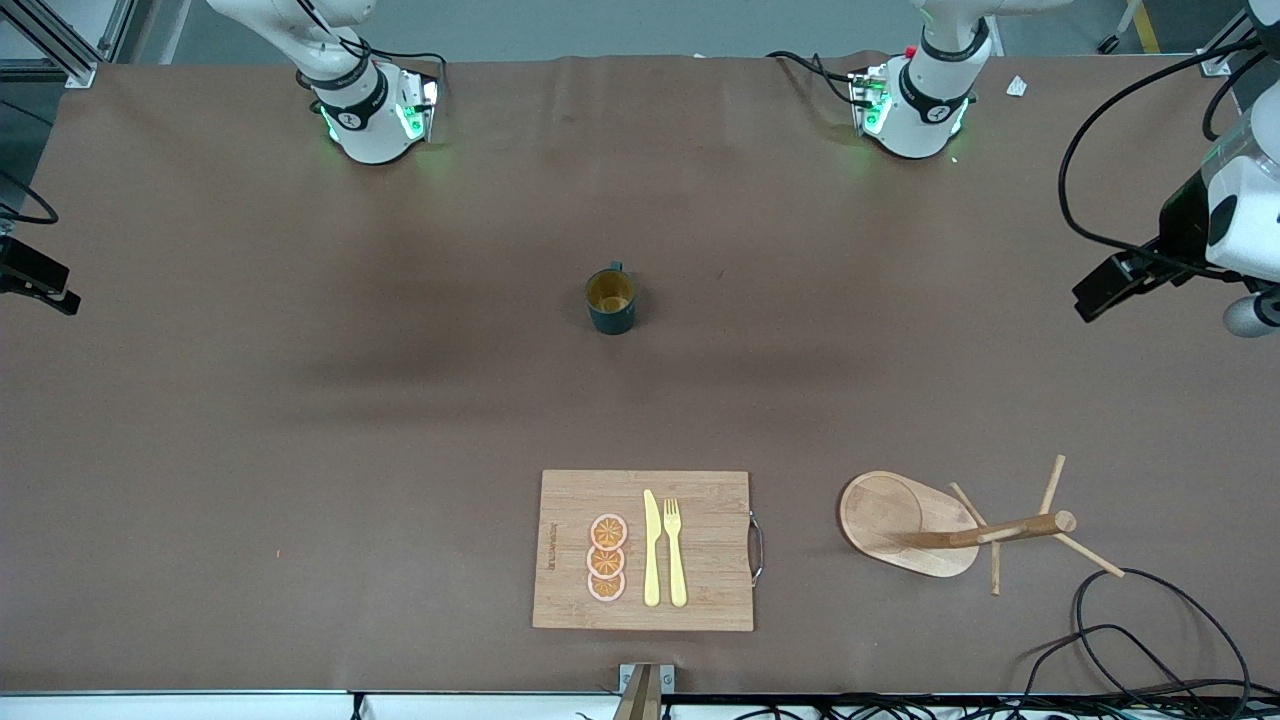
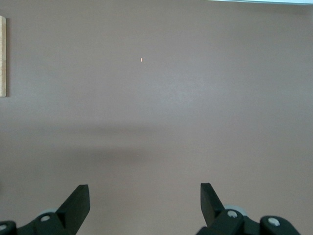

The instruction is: Transfer cup from left to right arm and place

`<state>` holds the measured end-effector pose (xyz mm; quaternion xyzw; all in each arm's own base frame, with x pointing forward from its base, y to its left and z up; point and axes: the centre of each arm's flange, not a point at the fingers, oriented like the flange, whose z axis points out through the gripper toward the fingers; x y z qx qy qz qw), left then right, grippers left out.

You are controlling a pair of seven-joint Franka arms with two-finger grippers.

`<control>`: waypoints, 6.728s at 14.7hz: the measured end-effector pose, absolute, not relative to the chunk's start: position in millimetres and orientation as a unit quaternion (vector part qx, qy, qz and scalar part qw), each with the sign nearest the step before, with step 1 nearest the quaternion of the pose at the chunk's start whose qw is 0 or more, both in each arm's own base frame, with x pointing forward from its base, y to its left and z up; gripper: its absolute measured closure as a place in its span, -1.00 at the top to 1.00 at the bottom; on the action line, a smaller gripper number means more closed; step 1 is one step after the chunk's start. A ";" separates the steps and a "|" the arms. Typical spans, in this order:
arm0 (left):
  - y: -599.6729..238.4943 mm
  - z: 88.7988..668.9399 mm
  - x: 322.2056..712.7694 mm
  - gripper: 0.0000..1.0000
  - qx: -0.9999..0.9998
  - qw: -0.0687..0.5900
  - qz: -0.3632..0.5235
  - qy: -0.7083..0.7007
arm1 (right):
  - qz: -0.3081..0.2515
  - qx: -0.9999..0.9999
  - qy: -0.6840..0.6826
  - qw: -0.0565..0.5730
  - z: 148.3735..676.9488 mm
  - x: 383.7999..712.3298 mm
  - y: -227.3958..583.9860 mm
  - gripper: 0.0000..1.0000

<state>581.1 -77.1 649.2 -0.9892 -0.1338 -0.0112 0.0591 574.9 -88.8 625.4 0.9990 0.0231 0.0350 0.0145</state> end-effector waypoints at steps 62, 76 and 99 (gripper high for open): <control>-79.3 625.8 539.0 1.00 -1.000 -0.004 -0.002 -0.019 | -0.038 0.956 -0.289 -0.037 304.7 438.8 470.3 1.00; -75.2 620.6 540.7 1.00 -1.000 -0.004 0.001 -0.024 | -0.039 0.967 -0.251 -0.020 243.6 437.0 481.9 -0.81; -70.3 625.9 543.8 1.00 -1.000 -0.005 -0.008 -0.028 | -0.006 0.999 0.025 0.034 321.6 684.0 70.4 -0.90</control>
